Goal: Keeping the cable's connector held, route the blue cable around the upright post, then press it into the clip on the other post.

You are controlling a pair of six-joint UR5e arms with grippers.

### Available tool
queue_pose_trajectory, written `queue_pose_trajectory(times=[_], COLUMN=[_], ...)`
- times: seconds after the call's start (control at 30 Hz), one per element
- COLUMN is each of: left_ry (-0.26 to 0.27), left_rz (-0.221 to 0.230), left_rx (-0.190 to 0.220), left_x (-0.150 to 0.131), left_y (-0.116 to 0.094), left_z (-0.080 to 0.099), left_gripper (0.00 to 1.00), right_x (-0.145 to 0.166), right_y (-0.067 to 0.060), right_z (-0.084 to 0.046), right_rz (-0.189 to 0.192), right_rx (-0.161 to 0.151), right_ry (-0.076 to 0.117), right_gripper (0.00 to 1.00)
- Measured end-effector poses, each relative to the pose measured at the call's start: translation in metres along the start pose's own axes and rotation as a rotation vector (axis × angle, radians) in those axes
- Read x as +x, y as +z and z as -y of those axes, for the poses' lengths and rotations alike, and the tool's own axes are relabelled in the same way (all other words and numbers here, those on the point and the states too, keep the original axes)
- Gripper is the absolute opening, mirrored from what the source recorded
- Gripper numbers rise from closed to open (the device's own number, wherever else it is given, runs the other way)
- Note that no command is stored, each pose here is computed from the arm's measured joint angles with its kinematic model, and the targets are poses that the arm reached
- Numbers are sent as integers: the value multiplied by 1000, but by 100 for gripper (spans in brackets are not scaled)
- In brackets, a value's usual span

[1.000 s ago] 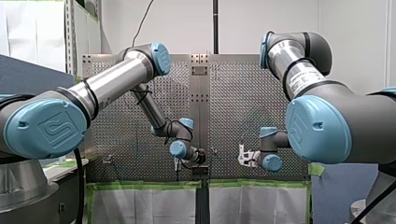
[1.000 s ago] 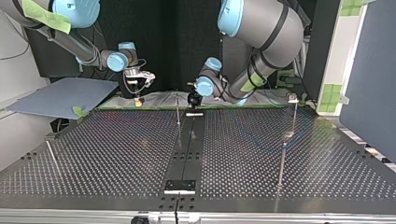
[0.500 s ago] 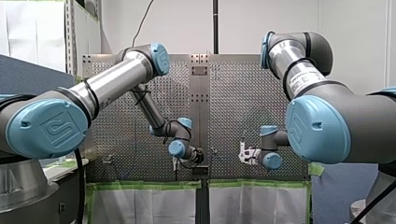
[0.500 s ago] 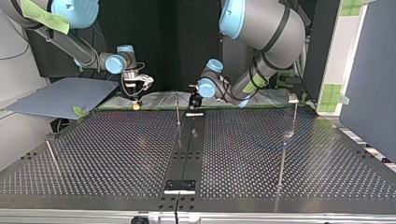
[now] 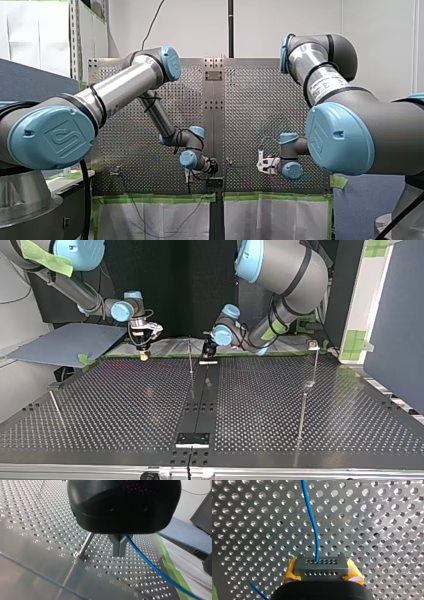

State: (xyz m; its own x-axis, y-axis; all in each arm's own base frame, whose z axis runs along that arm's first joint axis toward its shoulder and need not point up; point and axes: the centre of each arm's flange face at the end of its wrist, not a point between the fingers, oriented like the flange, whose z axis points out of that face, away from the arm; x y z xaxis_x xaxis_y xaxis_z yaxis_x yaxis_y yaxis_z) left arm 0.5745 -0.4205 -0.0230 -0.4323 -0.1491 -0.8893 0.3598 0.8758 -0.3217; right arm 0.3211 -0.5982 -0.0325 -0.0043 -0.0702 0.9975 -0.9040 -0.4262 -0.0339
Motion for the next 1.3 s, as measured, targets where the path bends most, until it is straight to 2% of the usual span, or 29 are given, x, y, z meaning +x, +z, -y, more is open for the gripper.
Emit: queue_pose_trajectory(times=[0.1,0.4,0.5,0.63,0.67,0.7,0.77,0.9,0.93,0.97,1.0,1.03,1.07,1.1,1.13,1.3], left_ry=[-9,-47,-49,-39,-34,-28,-11,25,36,44,52,62,70,78,89,138], left_rz=[11,48,40,16,14,12,6,-25,-39,-50,-61,-76,-88,-99,-112,-157], left_rx=[-15,-109,-111,-86,-78,-71,-52,-19,-11,-5,0,8,14,21,27,12], left_x=[-3,-13,-13,-11,-11,-11,-11,-8,-7,-6,-6,-5,-4,-3,-2,3], left_y=[1,3,3,2,2,2,2,0,-1,-2,-3,-4,-5,-6,-7,-14], left_z=[-4,-26,-28,-27,-26,-25,-23,-18,-18,-18,-19,-19,-20,-19,-18,-14], left_gripper=[0,0,0,0,15,15,25,25,28,39,39,54,73,73,100,100], right_x=[3,11,11,12,12,12,12,11,11,11,11,11,11,11,11,11], right_y=[4,13,13,14,14,14,14,13,13,13,13,13,13,13,13,13], right_z=[-3,-14,-17,-20,-20,-20,-20,-20,-19,-19,-18,-18,-17,-17,-16,-15], right_rz=[-7,-23,-25,-26,-26,-25,-23,-22,-22,-22,-21,-21,-20,-19,-18,-16], right_rx=[-3,-20,-25,-29,-29,-29,-28,-26,-25,-25,-24,-23,-22,-22,-21,-20], right_ry=[2,9,9,9,9,10,10,10,10,10,10,10,10,10,10,11], right_gripper=[0,0,0,0,0,0,0,0,0,0,0,0,0,0,0,0])
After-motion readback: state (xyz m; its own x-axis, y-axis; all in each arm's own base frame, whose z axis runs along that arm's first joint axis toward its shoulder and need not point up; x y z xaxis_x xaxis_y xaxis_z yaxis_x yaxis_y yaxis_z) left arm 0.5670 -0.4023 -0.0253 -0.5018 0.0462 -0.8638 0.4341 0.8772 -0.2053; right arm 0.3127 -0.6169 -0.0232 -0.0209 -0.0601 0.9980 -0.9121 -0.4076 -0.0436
